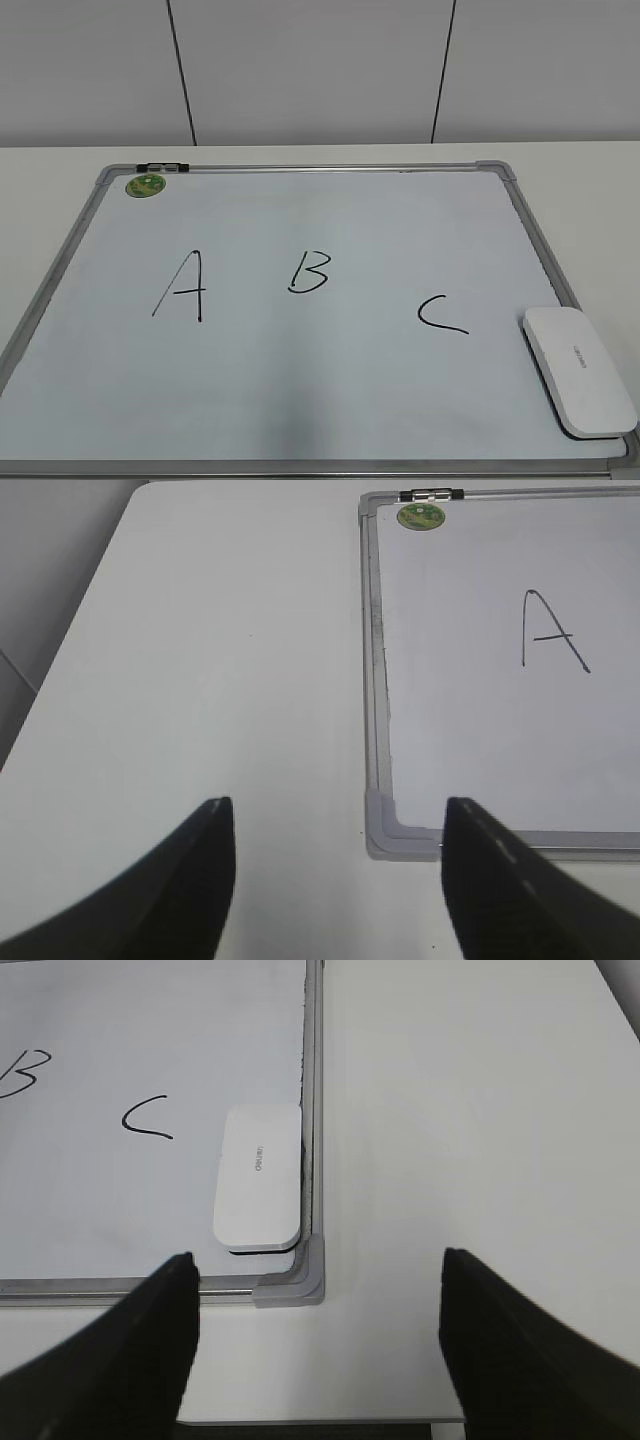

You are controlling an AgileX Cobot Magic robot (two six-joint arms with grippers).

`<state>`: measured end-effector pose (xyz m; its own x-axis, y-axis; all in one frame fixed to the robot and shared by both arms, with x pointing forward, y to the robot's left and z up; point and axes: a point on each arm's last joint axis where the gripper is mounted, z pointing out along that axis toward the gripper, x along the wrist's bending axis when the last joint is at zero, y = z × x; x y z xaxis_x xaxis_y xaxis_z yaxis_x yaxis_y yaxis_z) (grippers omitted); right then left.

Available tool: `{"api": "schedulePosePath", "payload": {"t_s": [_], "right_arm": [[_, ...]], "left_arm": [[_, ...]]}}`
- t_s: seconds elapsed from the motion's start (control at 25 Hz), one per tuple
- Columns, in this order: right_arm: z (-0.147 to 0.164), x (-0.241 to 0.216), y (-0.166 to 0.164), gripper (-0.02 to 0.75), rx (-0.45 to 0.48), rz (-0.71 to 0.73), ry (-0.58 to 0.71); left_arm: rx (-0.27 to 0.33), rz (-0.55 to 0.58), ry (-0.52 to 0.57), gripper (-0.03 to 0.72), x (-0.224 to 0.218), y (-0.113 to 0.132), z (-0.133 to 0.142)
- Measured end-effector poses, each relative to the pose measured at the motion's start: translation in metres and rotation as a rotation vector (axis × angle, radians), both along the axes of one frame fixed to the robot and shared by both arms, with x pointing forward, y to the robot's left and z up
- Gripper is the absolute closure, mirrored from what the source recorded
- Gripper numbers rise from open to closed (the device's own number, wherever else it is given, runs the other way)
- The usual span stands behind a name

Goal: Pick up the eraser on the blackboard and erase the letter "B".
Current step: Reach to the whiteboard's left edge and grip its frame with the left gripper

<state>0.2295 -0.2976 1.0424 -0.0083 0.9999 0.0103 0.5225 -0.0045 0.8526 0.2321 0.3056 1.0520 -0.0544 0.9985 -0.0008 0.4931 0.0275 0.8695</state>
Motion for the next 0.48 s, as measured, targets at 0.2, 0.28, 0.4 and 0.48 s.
{"api": "schedulePosePath", "payload": {"t_s": [0.2, 0.28, 0.4, 0.48], "right_arm": [[0.0, 0.0, 0.0, 0.183, 0.0, 0.0, 0.0], [0.0, 0.0, 0.0, 0.183, 0.0, 0.0, 0.0], [0.0, 0.0, 0.0, 0.183, 0.0, 0.0, 0.0], [0.0, 0.0, 0.0, 0.183, 0.0, 0.0, 0.0]], "left_arm": [[0.0, 0.0, 0.0, 0.215, 0.0, 0.0, 0.0], [0.0, 0.0, 0.0, 0.215, 0.0, 0.0, 0.0], [0.0, 0.0, 0.0, 0.215, 0.0, 0.0, 0.0], [0.0, 0.0, 0.0, 0.215, 0.0, 0.0, 0.0]]}}
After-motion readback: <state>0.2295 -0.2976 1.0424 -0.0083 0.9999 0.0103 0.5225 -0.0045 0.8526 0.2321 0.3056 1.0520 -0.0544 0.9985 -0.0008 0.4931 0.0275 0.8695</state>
